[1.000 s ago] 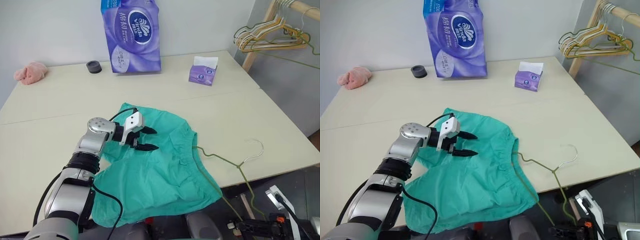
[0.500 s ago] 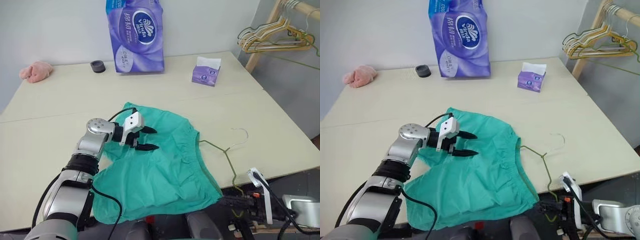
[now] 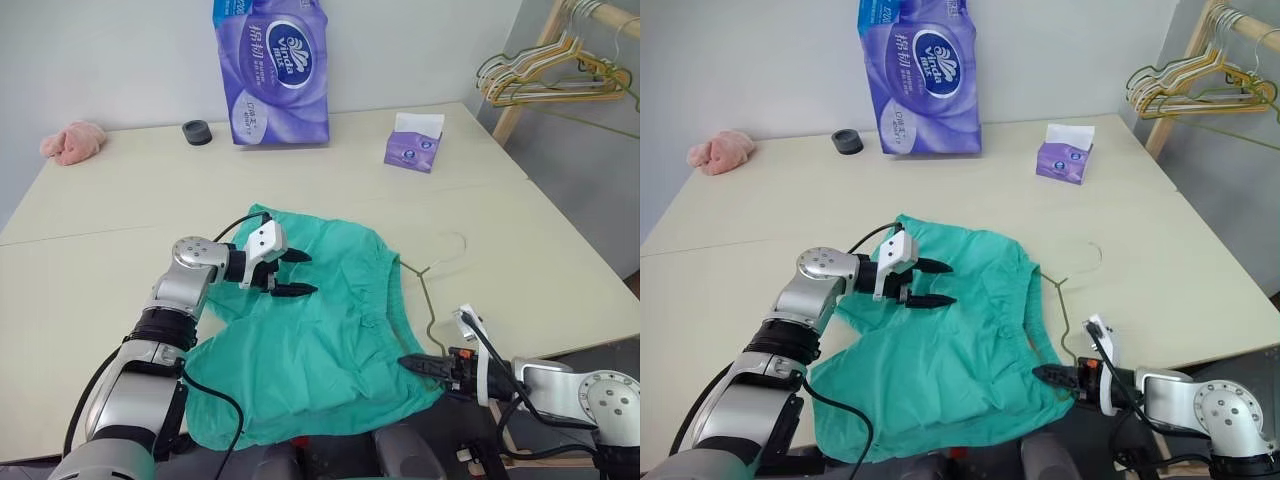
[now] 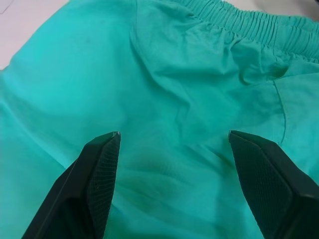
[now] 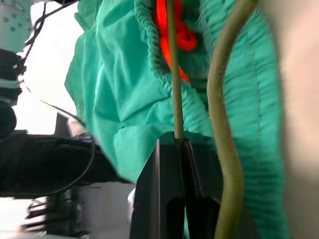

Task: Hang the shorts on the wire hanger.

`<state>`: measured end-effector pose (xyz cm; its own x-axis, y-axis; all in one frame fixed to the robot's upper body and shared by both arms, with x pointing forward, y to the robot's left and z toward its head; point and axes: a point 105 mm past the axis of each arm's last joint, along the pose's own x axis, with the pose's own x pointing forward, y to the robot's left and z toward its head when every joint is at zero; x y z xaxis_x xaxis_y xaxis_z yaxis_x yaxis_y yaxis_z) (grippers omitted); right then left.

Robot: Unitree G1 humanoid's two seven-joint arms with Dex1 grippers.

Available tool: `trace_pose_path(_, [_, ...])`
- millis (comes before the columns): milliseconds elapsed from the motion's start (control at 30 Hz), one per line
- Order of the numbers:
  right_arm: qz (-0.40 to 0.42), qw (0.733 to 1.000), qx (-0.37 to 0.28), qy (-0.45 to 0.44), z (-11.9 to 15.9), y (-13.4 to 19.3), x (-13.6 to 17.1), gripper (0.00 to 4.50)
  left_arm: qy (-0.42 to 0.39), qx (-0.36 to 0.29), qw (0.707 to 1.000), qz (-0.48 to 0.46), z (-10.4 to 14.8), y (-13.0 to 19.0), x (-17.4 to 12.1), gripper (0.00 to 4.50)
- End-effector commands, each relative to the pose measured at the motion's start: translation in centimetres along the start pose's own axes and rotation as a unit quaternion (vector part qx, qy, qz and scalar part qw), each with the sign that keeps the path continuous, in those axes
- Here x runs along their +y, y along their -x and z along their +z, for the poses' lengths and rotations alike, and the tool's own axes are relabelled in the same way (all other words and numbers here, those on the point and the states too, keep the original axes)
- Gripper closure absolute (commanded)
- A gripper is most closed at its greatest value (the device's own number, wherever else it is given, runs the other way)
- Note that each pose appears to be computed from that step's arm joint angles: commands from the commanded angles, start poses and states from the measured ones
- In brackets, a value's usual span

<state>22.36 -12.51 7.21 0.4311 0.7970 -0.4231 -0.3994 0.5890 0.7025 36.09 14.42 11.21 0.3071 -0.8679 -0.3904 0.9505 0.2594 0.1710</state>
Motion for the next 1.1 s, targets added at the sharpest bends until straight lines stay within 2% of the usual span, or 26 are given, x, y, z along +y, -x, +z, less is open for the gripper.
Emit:
trace_pose_path(33, [-0.027, 0.995, -0.023, 0.095, 2.4, 1.2, 0.7, 4.5, -0.01, -0.021, 0.999, 0.044, 1.7, 1.8, 2.0, 0.85])
trace_pose_path(167, [-0.064, 0.975, -0.002, 0.212, 4.1, 3.3, 1.4, 4.5, 0.007, -0.062, 0.99, 0.125, 4.6, 4.4, 5.8, 0.85])
trace_pose_path(333, [-0.074, 0.962, 0.015, 0.262, 4.7, 4.4, 1.9, 4.5, 0.015, -0.097, 0.986, 0.133, 7.3, 5.1, 7.1, 0.85])
trace_pose_path(433, [-0.074, 0.951, 0.014, 0.301, 5.8, 4.2, 2.5, 4.5, 0.017, -0.12, 0.99, 0.074, 9.9, 4.6, 6.6, 0.27])
trace_pose_path(467, [-0.072, 0.948, 0.016, 0.31, 6.0, 4.0, 2.6, 4.5, 0.013, -0.121, 0.992, 0.046, 10.6, 4.4, 6.1, 0.07])
trace_pose_path(600, [-0.079, 0.924, 0.048, 0.372, 6.0, 3.4, 2.7, 4.5, -0.018, -0.091, 0.995, -0.042, 12.3, 4.5, 4.5, 0.03])
trace_pose_path(733, [-0.086, 0.899, 0.076, 0.422, 6.1, 2.9, 2.5, 4.5, -0.099, -0.034, 0.993, -0.054, 13.4, 4.9, 4.6, 0.03])
trace_pose_path(933, [-0.092, 0.873, 0.106, 0.467, 6.2, 2.8, 2.0, 4.5, -0.185, 0.044, 0.978, -0.087, 13.0, 3.9, 4.0, 0.03])
trace_pose_path(1000, [-0.096, 0.86, 0.112, 0.489, 6.5, 2.7, 2.0, 4.5, -0.21, 0.077, 0.967, -0.122, 11.8, 3.0, 3.1, 0.03])
trace_pose_path(1100, [-0.094, 0.851, 0.111, 0.505, 7.0, 2.4, 2.2, 4.5, -0.215, 0.09, 0.96, -0.157, 10.5, 2.2, 2.1, 0.03])
